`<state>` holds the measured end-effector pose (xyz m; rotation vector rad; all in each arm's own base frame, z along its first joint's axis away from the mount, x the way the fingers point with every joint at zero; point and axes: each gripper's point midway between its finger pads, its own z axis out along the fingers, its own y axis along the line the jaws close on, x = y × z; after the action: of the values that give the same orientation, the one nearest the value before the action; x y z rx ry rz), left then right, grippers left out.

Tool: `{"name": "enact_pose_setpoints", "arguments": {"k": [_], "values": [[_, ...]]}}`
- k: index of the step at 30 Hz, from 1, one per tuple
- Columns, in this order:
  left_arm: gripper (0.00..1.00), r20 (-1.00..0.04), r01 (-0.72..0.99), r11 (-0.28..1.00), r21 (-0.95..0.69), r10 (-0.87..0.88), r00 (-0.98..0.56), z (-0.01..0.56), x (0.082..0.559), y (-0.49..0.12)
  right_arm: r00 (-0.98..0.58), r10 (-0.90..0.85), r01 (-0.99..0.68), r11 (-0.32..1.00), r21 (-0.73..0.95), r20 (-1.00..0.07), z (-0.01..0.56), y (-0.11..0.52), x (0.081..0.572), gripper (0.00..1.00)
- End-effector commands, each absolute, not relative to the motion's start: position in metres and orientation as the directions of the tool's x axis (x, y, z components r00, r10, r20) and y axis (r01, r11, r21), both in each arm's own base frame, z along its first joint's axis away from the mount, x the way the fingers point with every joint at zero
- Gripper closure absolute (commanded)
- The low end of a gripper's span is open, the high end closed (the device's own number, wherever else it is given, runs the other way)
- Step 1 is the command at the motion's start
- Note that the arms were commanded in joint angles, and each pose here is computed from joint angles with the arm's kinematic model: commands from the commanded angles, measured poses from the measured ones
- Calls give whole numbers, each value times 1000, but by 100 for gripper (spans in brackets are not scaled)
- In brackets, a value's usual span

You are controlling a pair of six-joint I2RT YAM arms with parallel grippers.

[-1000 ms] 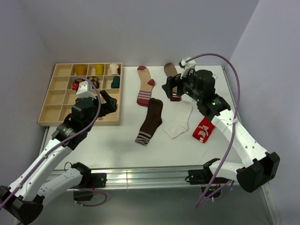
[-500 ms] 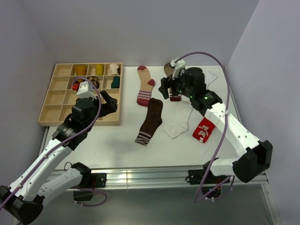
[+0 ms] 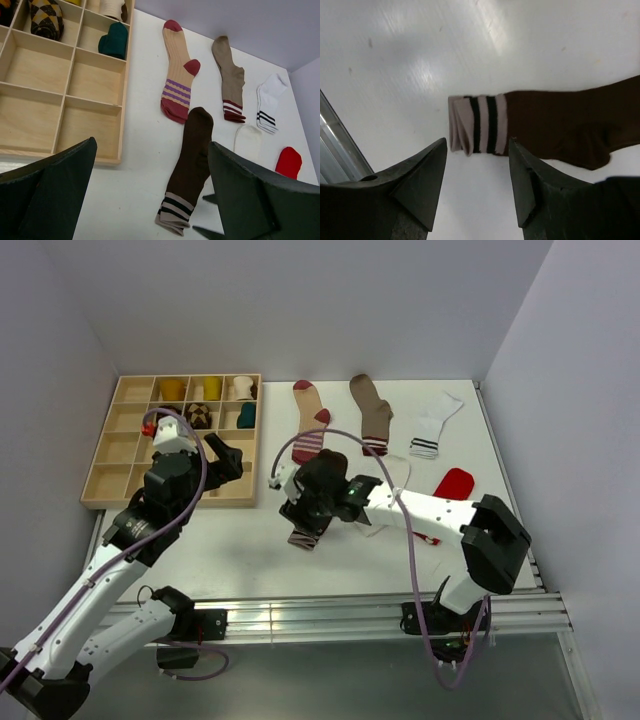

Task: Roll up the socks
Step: Roll the sock at the center of the board.

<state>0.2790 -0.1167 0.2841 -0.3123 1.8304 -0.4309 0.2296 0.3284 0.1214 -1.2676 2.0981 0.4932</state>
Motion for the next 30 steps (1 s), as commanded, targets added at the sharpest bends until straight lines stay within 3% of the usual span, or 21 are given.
{"name": "enact_pose_setpoints", "arguments": {"k": [1,6,16,30], "values": [[1,-860,11,881,-473,-459,-223,312,284,-114,-345,-712,-893,449,-19,-612,93,321,212,42],[1,-862,26,879,-476,-461,-211,319,289,-117,-346,-752,-909,416,3,-561,69,326,194,48],[1,-862,34,879,-475,-458,-216,315,295,-121,-360,-782,-915,402,29,-509,38,331,180,48],[2,-864,54,882,-468,-443,-239,308,302,-128,-338,-762,-897,439,-56,-552,49,335,198,46]]}}
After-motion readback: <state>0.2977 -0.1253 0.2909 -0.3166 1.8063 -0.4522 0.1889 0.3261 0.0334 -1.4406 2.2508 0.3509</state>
